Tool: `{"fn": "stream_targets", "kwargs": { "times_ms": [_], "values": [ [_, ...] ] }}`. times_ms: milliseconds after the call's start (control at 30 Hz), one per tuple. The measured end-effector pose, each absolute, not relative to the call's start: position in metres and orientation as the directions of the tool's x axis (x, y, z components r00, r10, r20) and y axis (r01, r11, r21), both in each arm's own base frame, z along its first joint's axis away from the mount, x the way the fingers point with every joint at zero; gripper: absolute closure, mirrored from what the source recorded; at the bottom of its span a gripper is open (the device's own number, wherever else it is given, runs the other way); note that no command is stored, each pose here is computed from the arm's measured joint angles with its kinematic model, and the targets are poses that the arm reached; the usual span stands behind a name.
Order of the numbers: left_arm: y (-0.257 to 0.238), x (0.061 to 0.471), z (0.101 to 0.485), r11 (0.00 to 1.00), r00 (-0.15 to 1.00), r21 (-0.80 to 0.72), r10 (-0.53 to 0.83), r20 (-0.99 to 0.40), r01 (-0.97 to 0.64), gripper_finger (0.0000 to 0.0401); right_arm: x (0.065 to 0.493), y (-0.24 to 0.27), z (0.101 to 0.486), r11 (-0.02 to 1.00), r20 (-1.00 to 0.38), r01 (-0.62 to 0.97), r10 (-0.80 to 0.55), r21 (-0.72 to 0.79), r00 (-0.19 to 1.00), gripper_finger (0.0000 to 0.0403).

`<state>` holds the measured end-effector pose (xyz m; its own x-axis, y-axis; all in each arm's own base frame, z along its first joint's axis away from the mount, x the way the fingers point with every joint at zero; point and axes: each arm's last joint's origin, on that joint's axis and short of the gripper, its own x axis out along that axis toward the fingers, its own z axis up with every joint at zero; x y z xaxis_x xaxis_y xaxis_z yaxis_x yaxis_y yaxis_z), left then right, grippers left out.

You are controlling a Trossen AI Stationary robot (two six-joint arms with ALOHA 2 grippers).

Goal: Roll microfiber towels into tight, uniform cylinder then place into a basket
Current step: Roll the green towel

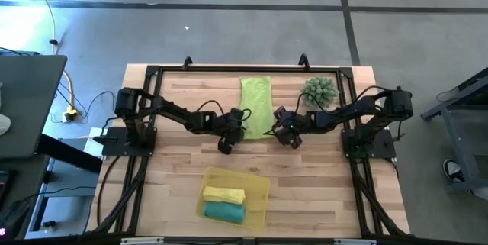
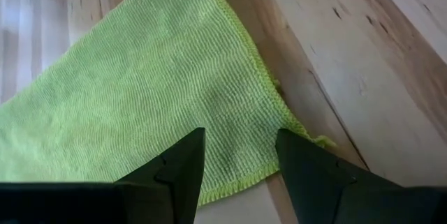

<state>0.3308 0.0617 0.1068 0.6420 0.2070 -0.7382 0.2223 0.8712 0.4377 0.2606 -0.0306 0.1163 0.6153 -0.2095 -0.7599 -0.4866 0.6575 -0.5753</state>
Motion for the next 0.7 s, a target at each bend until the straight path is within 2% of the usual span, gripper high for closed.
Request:
{"fn": "stream_targets", "kwargs": {
  "times_ms": [133,233,400,600,700],
  "values": [
    [0.062,0.331,0.106,0.883,0.64,0.423,0.207,-0.74,0.203,0.0231,0.261,-0.03,0.116,0.74,-0.76,-0.41,-0.205,-0.533,0.617,0.026],
    [0.062,0.331,0.106,0.884,0.64,0.422,0.207,-0.74,0.202,0.0231,0.261,-0.026,0.116,0.752,-0.762,-0.416,-0.174,-0.511,0.623,0.026],
    [0.062,0.33,0.106,0.904,0.639,0.395,0.207,-0.741,0.166,0.0231,0.261,-0.017,0.116,0.654,-0.772,-0.553,-0.077,-0.517,0.631,0.0253],
    [0.062,0.33,0.106,0.914,0.639,0.38,0.207,-0.741,0.145,0.0231,0.263,-0.012,0.117,0.501,-0.761,-0.62,-0.131,-0.604,0.636,0.0201],
    [0.062,0.33,0.106,0.914,0.639,0.379,0.206,-0.741,0.146,0.0231,0.263,-0.015,0.115,0.461,-0.765,-0.643,-0.135,-0.611,0.63,0.0185]
  ]
}}
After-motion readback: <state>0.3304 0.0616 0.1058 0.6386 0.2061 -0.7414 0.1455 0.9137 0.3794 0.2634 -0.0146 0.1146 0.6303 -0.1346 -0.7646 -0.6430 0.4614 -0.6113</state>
